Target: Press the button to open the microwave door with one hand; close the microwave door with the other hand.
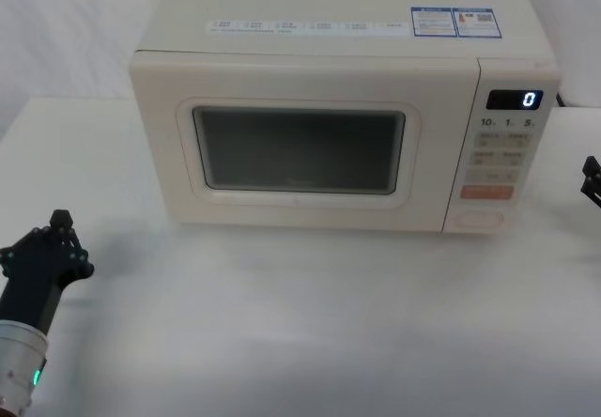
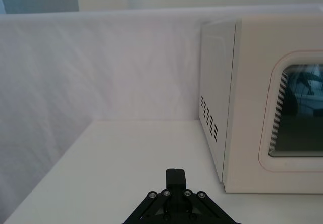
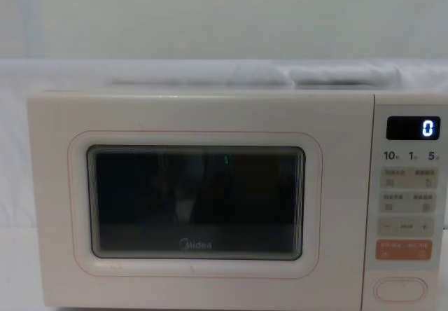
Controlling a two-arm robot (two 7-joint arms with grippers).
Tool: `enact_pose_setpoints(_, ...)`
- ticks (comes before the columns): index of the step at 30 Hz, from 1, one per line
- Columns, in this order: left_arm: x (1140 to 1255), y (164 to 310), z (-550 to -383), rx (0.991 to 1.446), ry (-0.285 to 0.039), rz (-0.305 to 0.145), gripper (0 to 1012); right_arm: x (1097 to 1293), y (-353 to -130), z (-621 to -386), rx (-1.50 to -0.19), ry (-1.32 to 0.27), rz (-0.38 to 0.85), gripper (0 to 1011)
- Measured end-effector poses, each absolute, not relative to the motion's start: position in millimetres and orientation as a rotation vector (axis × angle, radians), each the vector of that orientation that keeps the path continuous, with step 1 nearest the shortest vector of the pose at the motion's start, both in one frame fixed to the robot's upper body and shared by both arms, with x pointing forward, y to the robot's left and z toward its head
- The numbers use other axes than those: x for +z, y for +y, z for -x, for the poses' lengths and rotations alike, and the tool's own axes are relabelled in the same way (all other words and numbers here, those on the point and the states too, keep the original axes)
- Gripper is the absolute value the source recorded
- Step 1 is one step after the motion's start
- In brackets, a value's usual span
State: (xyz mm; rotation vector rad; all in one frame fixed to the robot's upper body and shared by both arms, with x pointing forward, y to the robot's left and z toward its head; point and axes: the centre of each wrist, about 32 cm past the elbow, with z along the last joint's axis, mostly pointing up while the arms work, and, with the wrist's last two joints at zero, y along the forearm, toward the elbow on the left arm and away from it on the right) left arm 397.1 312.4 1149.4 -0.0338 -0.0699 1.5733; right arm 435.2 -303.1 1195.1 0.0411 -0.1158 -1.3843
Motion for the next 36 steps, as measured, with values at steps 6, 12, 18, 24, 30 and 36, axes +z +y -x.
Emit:
enact_pose_setpoints(6, 1148.4, 311.6, -398.8, 1.569, -0.074, 0.008, 0, 1195.1, -303.1, -435.2, -1.384, -0.116, -0.041, 1002)
enact_pose_setpoints(12, 1148.1, 309.9, -399.9, 1.568, -0.082, -0.022, 0, 1195.1, -303.1, -435.2, -1.384, -0.116, -0.041, 1002)
enact_pose_setpoints(18, 1148.1, 309.6, -400.0, 1.569, -0.082, -0.025, 0, 1195.1, -303.1, -435.2, -1.384, -0.116, -0.041, 1002)
enact_pose_setpoints(24, 1148.1, 309.8, -399.9, 1.568, -0.081, -0.023, 0, 1195.1, -303.1, -435.2, -1.384, -0.116, -0.041, 1002)
enact_pose_setpoints(30, 1148.1, 309.8, -399.8, 1.567, -0.081, -0.021, 0, 1195.1, -303.1, -435.2, -1.384, -0.116, -0.041, 1002)
enact_pose_setpoints(36, 1148.2, 309.9, -399.7, 1.567, -0.081, -0.019, 82, 1195.1, -303.1, -435.2, -1.384, -0.116, -0.041, 1002)
